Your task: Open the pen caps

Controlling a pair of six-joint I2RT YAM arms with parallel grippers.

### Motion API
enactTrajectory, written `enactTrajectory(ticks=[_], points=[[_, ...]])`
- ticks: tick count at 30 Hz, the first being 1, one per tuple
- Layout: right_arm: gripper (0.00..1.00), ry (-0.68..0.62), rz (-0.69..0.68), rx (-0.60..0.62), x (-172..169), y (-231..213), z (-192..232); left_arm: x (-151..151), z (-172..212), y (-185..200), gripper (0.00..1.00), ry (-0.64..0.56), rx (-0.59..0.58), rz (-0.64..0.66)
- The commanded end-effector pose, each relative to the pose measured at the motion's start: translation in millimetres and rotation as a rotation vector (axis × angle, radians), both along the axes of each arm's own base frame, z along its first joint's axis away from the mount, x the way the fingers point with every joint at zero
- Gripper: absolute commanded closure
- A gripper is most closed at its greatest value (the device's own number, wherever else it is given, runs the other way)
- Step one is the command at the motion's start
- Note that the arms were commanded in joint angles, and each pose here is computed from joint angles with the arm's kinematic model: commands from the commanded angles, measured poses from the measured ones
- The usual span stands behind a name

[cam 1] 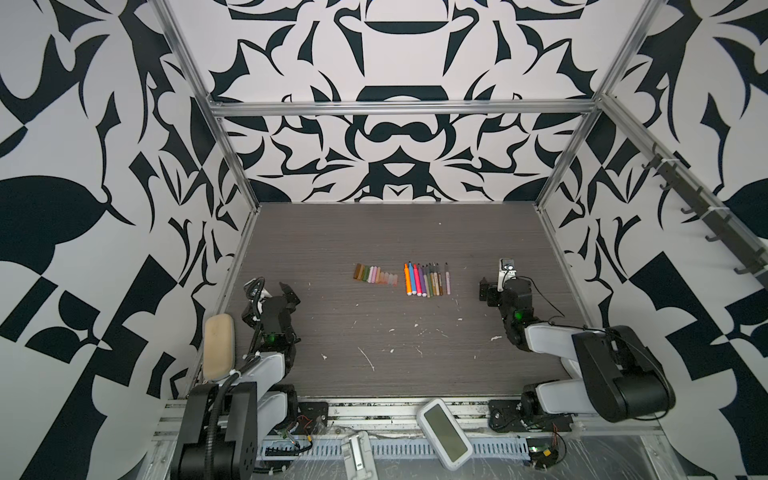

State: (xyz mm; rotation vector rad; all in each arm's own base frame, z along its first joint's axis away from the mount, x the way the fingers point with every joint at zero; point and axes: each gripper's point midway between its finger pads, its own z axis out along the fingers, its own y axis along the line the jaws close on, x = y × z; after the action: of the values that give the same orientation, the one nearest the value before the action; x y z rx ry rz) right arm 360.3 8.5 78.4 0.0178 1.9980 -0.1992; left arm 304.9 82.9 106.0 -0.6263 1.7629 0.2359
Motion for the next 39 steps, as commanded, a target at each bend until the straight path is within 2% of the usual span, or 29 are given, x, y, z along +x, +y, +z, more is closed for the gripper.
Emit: enactTrajectory(ticks=[1,8,17,19,22,25,30,37,39], points=[[0.00,-0.143,-0.029,-0.002,10.2,-4.8,22.4,19.6,25.8,-4.1,0.01,-0.090,0.012,-0.049],[0.00,-0.135,-0.034,-0.009,12.3,-5.6,10.3,44.9,25.5,-16.4,0.01,-0.051,0.069,-0.170],[0.00,-0.094,-0.090,-0.019,20.2,-13.4,7.5,78.6,-9.4,-23.9,0.01,0.015,0.107,-0.245],[0.00,-0.097,-0.096,-0.020,20.6,-14.3,7.9,79.5,-14.6,-25.3,0.01,0.076,0.063,-0.250],[0.00,-0.089,-0.094,-0.016,21.7,-13.9,6.7,82.1,-11.7,-24.8,0.01,0.043,0.095,-0.252],[0.00,-0.070,-0.087,0.016,23.4,-17.7,3.7,83.4,-15.9,-26.5,0.01,0.075,0.071,-0.259],[0.00,-0.073,-0.082,0.042,22.9,-18.1,4.7,83.7,-14.1,-26.3,0.01,0.064,0.076,-0.258],[0.00,-0.074,-0.066,0.032,22.3,-16.5,4.3,81.4,-12.6,-26.9,0.01,0.050,0.074,-0.260],[0.00,-0.064,-0.004,0.032,23.8,-6.9,3.0,83.4,-13.4,-37.3,0.01,0.052,0.074,-0.324]])
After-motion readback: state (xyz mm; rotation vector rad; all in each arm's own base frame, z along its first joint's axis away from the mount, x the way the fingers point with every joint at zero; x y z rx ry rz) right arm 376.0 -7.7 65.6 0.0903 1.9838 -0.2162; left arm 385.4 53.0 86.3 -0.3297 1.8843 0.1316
